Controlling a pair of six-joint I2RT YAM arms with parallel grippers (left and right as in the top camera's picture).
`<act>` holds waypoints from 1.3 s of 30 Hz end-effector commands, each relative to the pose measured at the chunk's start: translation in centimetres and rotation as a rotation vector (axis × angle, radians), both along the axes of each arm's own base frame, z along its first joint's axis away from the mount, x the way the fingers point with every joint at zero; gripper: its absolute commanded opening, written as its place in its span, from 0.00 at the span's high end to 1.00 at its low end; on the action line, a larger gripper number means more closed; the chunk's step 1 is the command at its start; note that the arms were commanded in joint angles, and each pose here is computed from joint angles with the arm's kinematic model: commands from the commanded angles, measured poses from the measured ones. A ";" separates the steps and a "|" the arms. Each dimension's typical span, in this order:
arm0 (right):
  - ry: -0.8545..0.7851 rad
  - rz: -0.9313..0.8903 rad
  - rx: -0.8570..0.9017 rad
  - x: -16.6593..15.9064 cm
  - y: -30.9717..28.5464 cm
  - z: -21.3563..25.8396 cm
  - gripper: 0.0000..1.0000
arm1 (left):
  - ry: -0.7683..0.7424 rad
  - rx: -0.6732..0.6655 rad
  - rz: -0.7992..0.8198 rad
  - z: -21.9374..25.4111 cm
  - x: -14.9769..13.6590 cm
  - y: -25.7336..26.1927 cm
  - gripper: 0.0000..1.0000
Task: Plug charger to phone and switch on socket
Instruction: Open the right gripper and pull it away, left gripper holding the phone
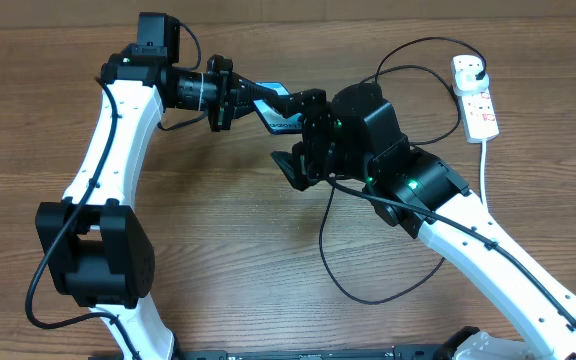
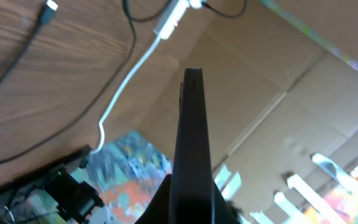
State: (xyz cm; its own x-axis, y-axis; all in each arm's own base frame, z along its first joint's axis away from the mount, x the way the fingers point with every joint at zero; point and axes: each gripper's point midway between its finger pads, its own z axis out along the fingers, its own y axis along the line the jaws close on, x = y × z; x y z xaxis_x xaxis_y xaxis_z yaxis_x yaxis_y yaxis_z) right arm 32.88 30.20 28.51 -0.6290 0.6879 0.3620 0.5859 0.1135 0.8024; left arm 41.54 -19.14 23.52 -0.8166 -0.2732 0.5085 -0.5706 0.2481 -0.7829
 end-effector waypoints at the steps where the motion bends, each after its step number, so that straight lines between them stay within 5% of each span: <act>1: -0.126 0.033 -0.068 0.1 -0.6 1.7 0.05 | -0.013 0.076 0.042 -1.3 1.0 1.0 0.96; 8: -0.222 0.059 -0.417 0.9 -5.0 -2.0 0.01 | -0.115 0.233 0.085 -3.4 2.3 4.7 0.96; 16: -0.238 0.197 -0.735 1.4 -11.9 -5.5 0.00 | -0.151 0.603 -0.004 -8.3 0.2 10.3 0.96; 27: -0.102 0.170 -0.943 1.0 -18.9 -7.9 0.00 | -0.514 0.479 -0.194 -2.9 -1.3 8.0 0.96; 35: -0.083 0.151 -0.985 1.3 -19.7 -8.4 0.00 | -0.769 0.518 -0.219 4.7 -5.0 7.4 0.96; 39: -0.075 0.156 -0.988 1.2 -19.7 -8.6 0.00 | -0.765 0.603 -0.231 5.6 -7.2 7.9 0.96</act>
